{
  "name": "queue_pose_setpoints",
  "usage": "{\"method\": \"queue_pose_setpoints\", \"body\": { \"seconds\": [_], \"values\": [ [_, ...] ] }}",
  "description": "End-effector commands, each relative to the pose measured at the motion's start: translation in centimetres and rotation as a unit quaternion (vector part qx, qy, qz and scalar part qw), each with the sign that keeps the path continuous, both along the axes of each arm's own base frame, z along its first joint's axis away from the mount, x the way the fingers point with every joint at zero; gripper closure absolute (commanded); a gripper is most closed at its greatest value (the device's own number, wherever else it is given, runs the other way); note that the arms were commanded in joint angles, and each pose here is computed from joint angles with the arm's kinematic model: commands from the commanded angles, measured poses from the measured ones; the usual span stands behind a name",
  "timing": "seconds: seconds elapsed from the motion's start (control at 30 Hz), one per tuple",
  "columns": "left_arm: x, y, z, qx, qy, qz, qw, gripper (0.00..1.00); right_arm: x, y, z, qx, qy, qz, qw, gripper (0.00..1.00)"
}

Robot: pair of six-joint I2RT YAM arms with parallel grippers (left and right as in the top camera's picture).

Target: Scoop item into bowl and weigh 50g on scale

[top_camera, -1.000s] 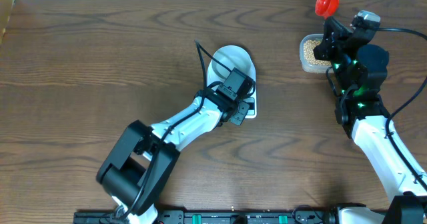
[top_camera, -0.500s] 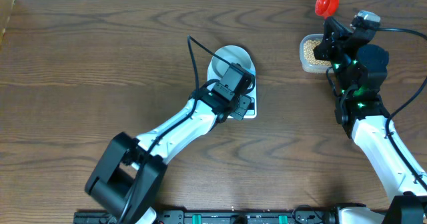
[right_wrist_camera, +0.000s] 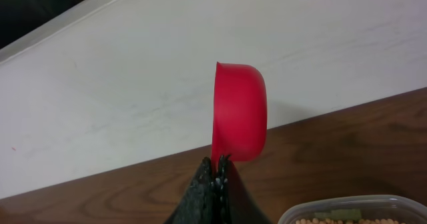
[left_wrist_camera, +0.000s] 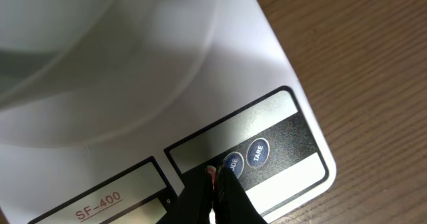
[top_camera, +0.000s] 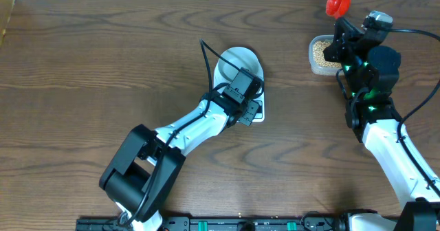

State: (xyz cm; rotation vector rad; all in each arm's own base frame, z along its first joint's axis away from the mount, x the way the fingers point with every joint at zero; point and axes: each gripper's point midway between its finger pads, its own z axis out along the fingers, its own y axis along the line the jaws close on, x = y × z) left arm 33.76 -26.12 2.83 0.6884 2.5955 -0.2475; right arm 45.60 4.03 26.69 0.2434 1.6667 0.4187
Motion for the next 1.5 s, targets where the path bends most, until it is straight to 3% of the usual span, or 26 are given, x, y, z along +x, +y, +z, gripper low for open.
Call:
{"method": "queue_pose_setpoints", "body": {
  "seconds": [0.0,0.6,0.7,0.8,0.9,1.17,1.47],
  "values": [
    [-0.2,0.4,-1.2,0.010,0.012,0.003,1.000,0.93,0.3,-0.3,1.4,-0.006,-0.016,-0.008,1.000,0.99],
    [-1.2,0.4,-3.0,0.011,0.047,0.002,0.999,0.93,0.3,-0.3,1.4,-0.006,-0.016,-0.008,1.000,0.99],
    [0.0,0.8,-1.2,0.025,0.011,0.001,1.000,0.93,0.3,-0.3,1.4,-0.006,-0.016,-0.008,1.000,0.99],
    [2.1,0.3,3.8,0.017,-0.056,-0.006,0.998,0.93,0.3,-0.3,1.4,-0.006,-0.016,-0.008,1.000,0.99],
    [2.1,0.3,5.3,0.007,-0.069,-0.005,0.998,0.93,0.3,-0.3,1.4,-0.006,-0.016,-0.008,1.000,0.99],
    [-0.2,-0.6,1.4,-0.002,0.014,-0.029,0.999,0.93,0.3,-0.3,1.4,-0.006,-0.015,-0.008,1.000,0.99],
    [-0.8,-0.3,-1.0,0.015,0.040,-0.030,0.999,0.93,0.3,-0.3,1.4,-0.006,-0.015,-0.008,1.000,0.99]
  ]
}}
